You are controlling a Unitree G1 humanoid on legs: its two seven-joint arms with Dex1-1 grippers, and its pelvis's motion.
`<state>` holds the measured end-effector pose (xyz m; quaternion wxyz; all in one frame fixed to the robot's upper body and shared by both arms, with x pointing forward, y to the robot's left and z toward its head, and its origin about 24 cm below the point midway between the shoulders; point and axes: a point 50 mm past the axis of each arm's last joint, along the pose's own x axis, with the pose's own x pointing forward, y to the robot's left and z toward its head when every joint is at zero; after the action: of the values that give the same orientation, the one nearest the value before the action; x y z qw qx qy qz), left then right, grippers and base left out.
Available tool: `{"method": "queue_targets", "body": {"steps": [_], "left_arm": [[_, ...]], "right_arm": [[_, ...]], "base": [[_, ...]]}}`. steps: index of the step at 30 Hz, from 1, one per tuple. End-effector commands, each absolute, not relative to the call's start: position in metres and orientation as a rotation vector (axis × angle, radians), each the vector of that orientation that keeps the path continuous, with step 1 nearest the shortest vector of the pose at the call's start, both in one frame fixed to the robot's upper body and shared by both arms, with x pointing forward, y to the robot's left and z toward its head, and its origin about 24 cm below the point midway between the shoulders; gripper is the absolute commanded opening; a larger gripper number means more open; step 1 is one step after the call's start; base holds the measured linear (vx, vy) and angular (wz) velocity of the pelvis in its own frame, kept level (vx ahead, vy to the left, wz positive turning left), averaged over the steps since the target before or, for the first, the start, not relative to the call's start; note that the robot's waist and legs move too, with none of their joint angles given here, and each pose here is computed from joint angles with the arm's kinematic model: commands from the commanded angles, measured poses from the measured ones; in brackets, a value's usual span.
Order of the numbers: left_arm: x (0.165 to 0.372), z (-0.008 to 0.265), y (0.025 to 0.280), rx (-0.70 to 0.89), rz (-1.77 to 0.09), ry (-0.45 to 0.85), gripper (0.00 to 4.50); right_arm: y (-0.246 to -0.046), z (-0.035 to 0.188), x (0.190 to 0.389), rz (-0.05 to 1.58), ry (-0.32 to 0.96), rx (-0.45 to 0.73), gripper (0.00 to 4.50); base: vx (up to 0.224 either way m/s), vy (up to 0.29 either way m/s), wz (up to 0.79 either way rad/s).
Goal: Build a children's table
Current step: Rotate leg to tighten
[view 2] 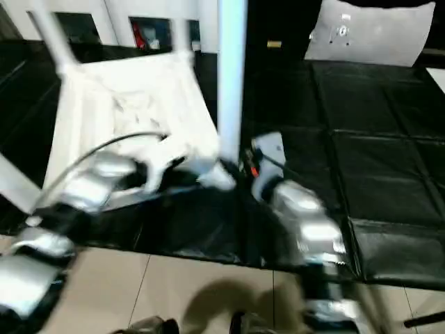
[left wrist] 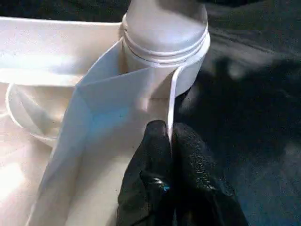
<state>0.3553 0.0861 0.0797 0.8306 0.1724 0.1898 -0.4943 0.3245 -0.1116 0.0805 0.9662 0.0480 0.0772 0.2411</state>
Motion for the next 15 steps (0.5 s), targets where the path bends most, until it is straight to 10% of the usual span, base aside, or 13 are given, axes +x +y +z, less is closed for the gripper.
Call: {"method": "queue_targets", "body": {"steps": [1,7,15], "left_arm": [[0.353,0.088,0.051,0.321,-1.035,0.341,0.00],[0.352,0.091,0.046,0.328,-1.025,0.309,0.00],[0.346,0.087,0.076,0.381,-1.120,0.311,0.00]], "right_arm": [[-0.066,0.070,0.318,0.544,0.228,0.118,1.94],[-0.069,0.070,0.319,0.471,0.202,0.094,1.94],[-0.106,0.077,0.319,0.575,0.117,0.104,3.05]], "base": [[0.000,0.000,0.00],[0.000,0.000,0.00],[0.000,0.000,0.00]]}}
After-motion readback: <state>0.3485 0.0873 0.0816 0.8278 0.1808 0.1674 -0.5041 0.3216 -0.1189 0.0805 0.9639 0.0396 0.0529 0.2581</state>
